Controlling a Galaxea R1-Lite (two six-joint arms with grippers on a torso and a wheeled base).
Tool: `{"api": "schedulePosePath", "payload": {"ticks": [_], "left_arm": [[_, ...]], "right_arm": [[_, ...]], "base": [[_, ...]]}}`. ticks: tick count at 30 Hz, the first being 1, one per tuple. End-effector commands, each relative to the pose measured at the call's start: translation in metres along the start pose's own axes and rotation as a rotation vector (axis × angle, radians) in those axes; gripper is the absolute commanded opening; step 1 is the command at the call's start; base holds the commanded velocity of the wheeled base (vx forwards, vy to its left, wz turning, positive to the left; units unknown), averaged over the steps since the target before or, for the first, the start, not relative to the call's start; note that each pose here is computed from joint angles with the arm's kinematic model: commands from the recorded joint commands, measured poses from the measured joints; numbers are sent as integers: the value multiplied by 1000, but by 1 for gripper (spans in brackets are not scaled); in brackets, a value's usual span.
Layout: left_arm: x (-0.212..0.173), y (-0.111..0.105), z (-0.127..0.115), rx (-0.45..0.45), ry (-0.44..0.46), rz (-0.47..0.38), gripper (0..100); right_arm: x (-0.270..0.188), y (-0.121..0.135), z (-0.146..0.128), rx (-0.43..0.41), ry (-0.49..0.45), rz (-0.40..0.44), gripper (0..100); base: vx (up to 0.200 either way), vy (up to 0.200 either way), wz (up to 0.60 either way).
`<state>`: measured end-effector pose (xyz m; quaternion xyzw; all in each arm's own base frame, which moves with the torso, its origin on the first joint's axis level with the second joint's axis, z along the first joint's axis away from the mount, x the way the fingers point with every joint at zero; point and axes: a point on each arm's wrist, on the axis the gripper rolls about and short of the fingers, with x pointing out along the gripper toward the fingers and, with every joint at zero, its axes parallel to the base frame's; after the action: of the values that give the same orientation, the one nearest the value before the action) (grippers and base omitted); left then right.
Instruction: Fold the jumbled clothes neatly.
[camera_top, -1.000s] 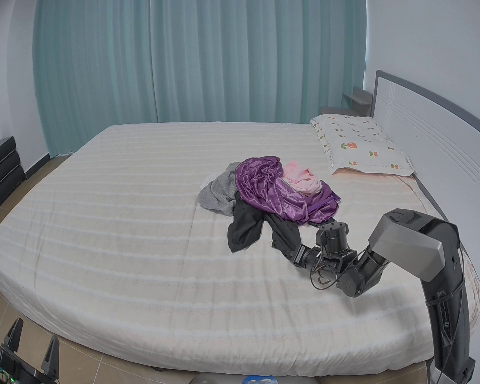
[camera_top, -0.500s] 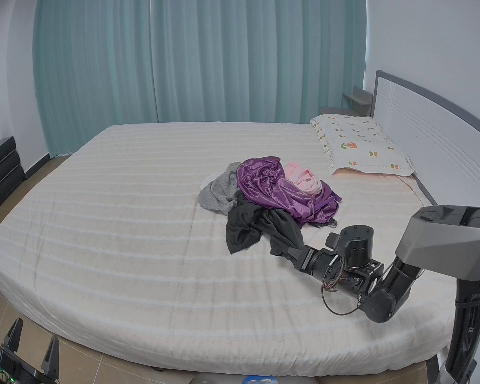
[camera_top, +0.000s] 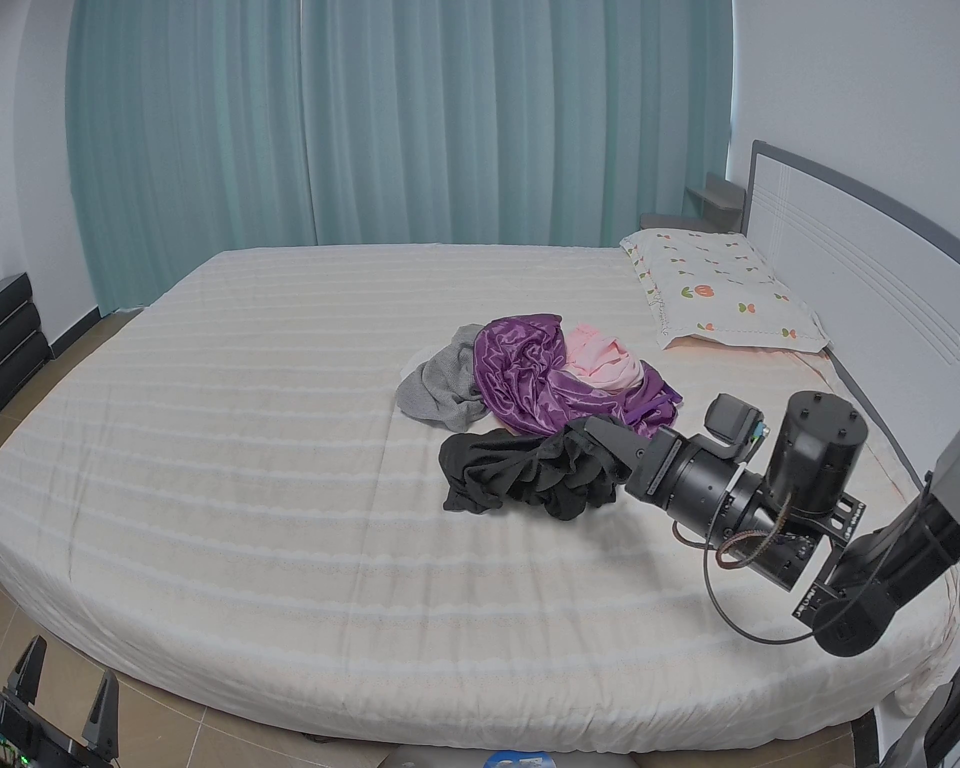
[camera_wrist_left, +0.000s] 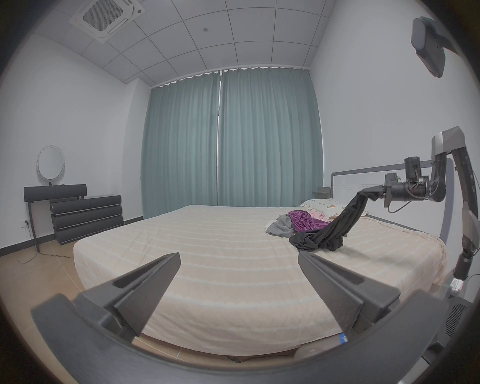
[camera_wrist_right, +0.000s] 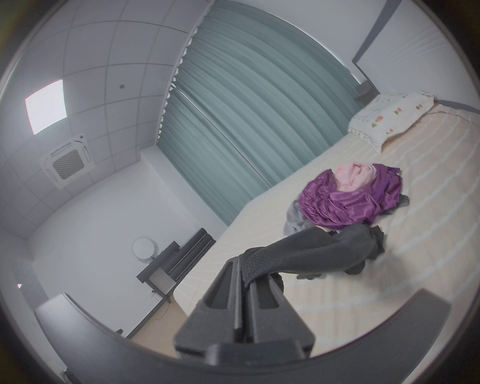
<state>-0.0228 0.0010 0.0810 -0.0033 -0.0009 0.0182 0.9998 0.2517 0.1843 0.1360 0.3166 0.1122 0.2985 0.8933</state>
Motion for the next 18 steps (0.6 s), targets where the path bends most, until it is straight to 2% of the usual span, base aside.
{"api": "schedulePosePath", "payload": {"ticks": [1,9,13,18], "left_arm": [[0,0,-5,0,0,0,100],[0,0,-5,5,-1,-13,100],[0,-1,-5,5,-1,-32,100],[0,0,-5,1,2,-15,100]], "right_arm": [[-31,26,12,-15,-35,81,0],[-43,36,16,-21,-50,110,0],[-55,53,20,-28,-79,158,0],[-58,53,18,-36,-75,154,0]], "base": [[0,0,0],[0,0,0],[0,0,0],[0,0,0]]}}
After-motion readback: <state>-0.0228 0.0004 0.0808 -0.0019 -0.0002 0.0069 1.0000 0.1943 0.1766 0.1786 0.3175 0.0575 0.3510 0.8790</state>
